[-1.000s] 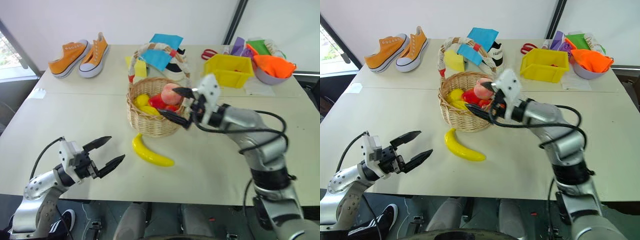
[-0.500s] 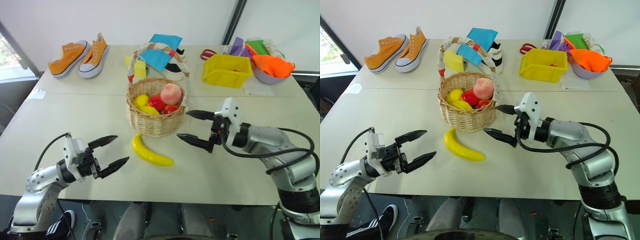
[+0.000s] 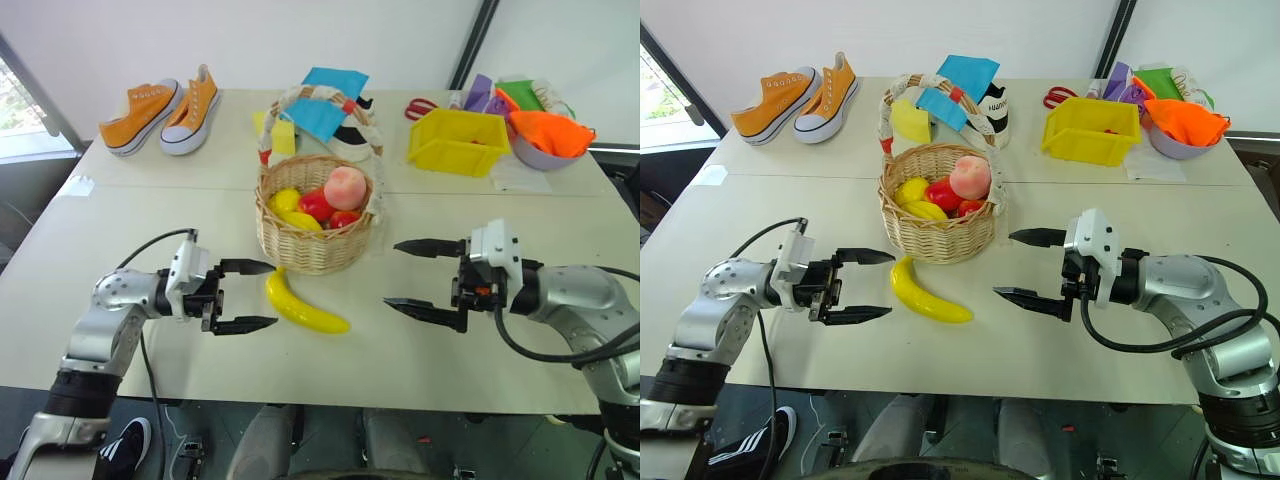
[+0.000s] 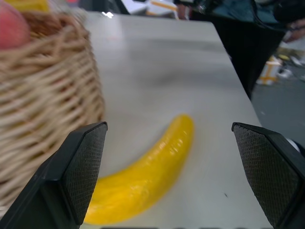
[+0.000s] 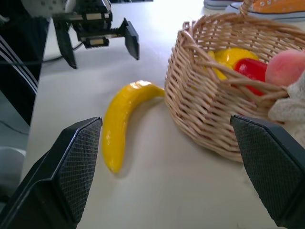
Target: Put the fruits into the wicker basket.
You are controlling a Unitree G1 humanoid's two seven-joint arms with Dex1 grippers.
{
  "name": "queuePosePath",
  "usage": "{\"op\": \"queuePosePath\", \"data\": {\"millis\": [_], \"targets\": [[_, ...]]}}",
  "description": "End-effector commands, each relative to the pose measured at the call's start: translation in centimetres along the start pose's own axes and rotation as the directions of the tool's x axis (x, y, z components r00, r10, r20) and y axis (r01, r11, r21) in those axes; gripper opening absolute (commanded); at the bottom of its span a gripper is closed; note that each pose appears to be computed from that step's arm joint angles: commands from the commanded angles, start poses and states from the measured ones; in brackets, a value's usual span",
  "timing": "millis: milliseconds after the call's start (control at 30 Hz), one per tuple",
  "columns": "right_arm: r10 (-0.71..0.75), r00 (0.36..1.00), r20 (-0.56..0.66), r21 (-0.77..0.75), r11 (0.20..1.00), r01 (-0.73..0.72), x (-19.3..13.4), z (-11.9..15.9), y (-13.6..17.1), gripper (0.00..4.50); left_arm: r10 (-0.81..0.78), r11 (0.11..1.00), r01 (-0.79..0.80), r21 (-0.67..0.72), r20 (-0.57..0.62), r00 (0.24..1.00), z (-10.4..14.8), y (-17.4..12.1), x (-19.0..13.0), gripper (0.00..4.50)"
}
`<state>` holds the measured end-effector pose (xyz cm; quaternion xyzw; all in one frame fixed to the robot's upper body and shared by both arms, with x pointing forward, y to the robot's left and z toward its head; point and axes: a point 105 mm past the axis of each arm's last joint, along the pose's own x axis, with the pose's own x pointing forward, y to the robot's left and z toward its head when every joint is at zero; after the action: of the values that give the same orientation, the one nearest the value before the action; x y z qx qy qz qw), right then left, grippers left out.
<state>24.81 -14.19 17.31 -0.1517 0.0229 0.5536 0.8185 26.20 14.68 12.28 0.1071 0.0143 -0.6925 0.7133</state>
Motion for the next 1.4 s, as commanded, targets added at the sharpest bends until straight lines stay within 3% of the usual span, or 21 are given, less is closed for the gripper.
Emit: {"op": "queuePosePath", "data": {"millis": [33, 333, 533, 667, 767, 867, 1000, 1300, 1400], "targets": [[-0.014, 1.0, 0.017, -0.034, 0.999, 0.014, -0.1, 0.7, 0.2, 4.48, -0.118, 0.99, 0.122, 0.07, -0.064, 0.991, -0.7, -0.3, 1.0, 4.5], [-0.021, 0.999, 0.035, -0.018, 1.0, 0.022, 0.8, 0.6, 0.5, 4.48, -0.196, 0.96, 0.214, 0.179, -0.11, 0.974, -0.3, 2.0, 3.7, 4.5], [-0.022, 0.999, 0.042, -0.027, 0.999, 0.024, 1.4, 0.7, 0.1, 4.48, -0.293, 0.949, 0.314, 0.04, -0.267, 0.918, -2.4, 1.4, 3.8, 4.5], [-0.027, 0.998, 0.062, -0.031, 0.999, 0.029, 1.6, 1.2, -0.1, 4.48, -0.291, 0.934, 0.341, 0.106, -0.327, 0.899, -3.1, 1.9, 4.6, 4.5], [-0.028, 0.997, 0.067, -0.04, 0.999, 0.031, 1.8, 1.4, -0.1, 4.48, -0.308, 0.936, 0.345, 0.067, -0.316, 0.897, -3.2, 1.9, 5.0, 4.5], [-0.036, 0.997, 0.074, -0.047, 0.998, 0.04, 1.8, 1.6, -0.3, 4.5, -0.329, 0.932, 0.361, 0.034, -0.339, 0.881, -3.5, 1.5, 4.6, 3.68], [-0.046, 0.996, 0.076, -0.052, 0.997, 0.05, 1.8, 1.7, -0.7, 4.5, -0.342, 0.932, 0.363, 0.013, -0.309, 0.887, -2.9, 0.7, 4.1, 1.76], [-0.045, 0.997, 0.068, -0.046, 0.998, 0.049, 1.7, 1.5, -0.9, 4.5, -0.387, 0.92, 0.372, -0.122, -0.148, 0.91, 0.4, -2.5, 2.7, 1.76], [-0.05, 0.996, 0.071, -0.049, 0.997, 0.054, 1.7, 1.4, -1.1, 4.5, -0.255, 0.963, 0.25, -0.097, -0.042, 0.966, 2.3, -0.9, 2.8, 1.76]]}}
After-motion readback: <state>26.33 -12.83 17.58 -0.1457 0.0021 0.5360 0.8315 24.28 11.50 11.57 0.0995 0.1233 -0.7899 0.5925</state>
